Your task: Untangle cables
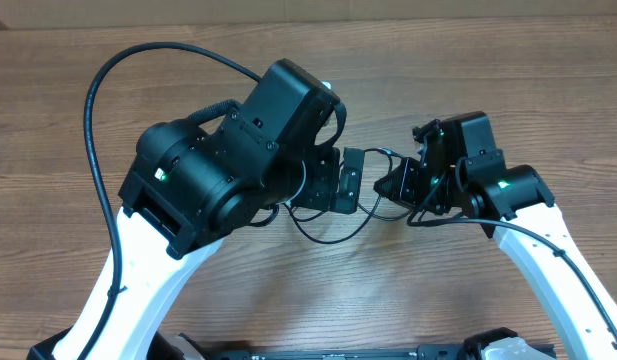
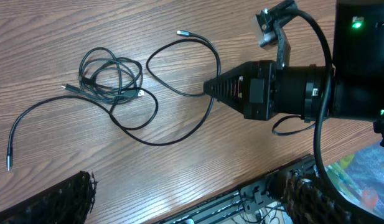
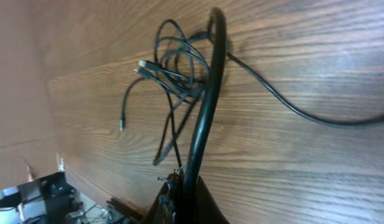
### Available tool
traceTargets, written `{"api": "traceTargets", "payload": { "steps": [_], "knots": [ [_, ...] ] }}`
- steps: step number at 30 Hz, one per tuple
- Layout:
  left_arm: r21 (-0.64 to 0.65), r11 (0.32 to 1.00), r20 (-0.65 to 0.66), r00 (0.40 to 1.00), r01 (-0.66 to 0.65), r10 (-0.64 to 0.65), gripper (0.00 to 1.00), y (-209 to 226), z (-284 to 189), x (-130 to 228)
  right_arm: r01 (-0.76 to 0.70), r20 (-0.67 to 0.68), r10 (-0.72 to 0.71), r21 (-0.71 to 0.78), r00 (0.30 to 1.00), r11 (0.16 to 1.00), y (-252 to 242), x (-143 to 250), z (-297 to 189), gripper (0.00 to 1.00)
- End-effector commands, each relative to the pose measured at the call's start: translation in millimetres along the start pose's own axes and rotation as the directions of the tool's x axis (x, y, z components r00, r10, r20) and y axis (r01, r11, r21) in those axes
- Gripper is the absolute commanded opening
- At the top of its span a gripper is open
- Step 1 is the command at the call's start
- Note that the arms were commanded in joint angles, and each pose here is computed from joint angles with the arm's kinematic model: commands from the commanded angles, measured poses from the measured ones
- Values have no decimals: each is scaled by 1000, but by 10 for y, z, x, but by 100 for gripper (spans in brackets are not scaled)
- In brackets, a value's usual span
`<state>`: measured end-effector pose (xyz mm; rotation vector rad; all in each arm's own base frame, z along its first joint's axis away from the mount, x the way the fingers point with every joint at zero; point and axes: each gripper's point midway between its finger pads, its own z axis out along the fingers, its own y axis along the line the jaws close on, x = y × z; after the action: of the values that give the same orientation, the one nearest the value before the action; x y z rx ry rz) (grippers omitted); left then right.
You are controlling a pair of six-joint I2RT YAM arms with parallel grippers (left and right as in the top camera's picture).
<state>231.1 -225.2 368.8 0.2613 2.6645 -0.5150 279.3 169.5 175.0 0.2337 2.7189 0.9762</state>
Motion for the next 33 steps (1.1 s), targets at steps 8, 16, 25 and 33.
{"api": "traceTargets", "payload": {
  "steps": [8, 16, 25, 33],
  "knots": [
    [-22, 1000, 20, 1000, 3, -2, 100, 57, -31, -19, 10, 113, -2, -71, 994, 997, 217, -293, -407, 4],
    [23, 1000, -10, 1000, 0, 1, 99, -21, -31, 32, 109, 172, -77, -189, 982, 976, 716, -350, -833, 4],
    [24, 1000, -10, 1000, -3, 3, 100, -23, -31, 34, 164, 101, -136, -371, 986, 914, 1106, -41, -1118, 4],
    [23, 1000, -9, 1000, -3, 3, 100, -20, -31, 32, 285, 245, -192, -433, 950, 855, 1399, -131, -1426, 4]
  ]
}}
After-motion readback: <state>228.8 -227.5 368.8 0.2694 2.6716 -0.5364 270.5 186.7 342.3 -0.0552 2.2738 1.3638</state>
